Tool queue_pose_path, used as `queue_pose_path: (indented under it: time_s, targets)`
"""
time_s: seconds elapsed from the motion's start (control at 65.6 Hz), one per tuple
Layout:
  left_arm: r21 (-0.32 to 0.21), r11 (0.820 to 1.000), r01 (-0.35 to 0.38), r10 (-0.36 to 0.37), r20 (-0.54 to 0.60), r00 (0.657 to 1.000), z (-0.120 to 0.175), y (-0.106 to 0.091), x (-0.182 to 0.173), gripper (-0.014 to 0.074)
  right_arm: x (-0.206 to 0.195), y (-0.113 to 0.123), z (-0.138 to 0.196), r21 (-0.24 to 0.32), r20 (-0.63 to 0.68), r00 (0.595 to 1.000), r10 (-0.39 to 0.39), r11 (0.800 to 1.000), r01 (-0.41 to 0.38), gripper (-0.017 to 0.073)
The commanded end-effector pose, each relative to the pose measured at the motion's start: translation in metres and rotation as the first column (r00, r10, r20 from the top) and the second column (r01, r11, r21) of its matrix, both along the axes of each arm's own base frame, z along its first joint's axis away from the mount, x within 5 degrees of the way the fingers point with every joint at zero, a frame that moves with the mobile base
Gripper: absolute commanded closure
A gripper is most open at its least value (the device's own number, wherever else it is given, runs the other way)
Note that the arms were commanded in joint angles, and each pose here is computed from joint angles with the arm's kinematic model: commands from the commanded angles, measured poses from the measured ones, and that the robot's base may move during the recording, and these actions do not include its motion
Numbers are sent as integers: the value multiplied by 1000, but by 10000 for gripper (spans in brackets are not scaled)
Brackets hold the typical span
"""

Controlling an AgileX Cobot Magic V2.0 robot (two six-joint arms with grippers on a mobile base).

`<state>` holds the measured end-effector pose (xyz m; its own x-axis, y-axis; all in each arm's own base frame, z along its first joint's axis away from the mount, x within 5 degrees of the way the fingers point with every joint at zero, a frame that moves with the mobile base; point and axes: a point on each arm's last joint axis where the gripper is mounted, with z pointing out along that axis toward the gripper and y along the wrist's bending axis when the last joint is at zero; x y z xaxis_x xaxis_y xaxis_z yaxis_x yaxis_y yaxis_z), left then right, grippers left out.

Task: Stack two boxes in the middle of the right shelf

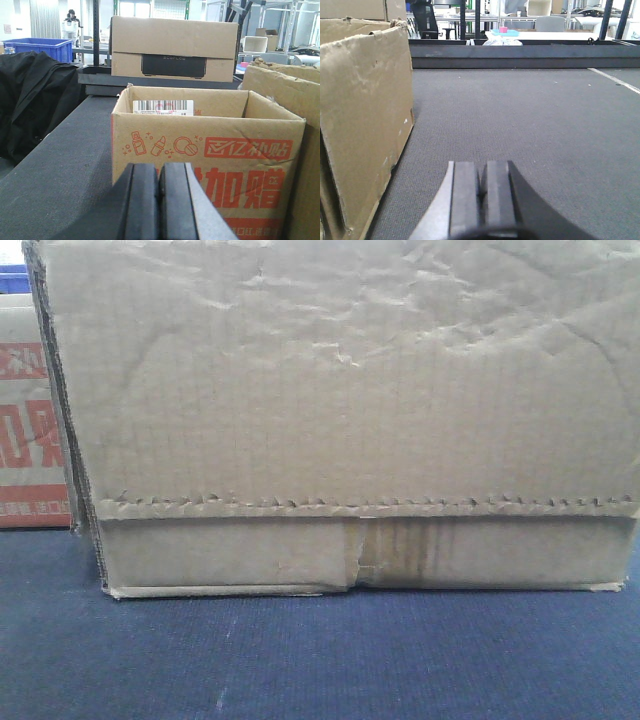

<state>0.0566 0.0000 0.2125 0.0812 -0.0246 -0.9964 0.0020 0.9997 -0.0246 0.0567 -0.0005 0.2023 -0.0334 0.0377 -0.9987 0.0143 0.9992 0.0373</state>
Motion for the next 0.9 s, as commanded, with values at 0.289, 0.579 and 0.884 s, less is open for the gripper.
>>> queue_pose_path:
  time_s: [0.289, 0.579, 0.884]
  targets:
    - [6, 1000, -1, 1, 29, 1000, 3, 0, -1, 704, 0, -1, 2, -9, 25, 1000, -8, 1000, 9, 721]
    - [6, 1000, -2, 2, 32, 1000, 3, 0, -1, 704, 0, -1, 2, -9, 28, 1000, -8, 1000, 9, 721]
    - [6, 1000, -2, 2, 34, 999, 3, 0, -1, 704, 0, -1, 8, -9, 85, 996, -12, 1000, 13, 721]
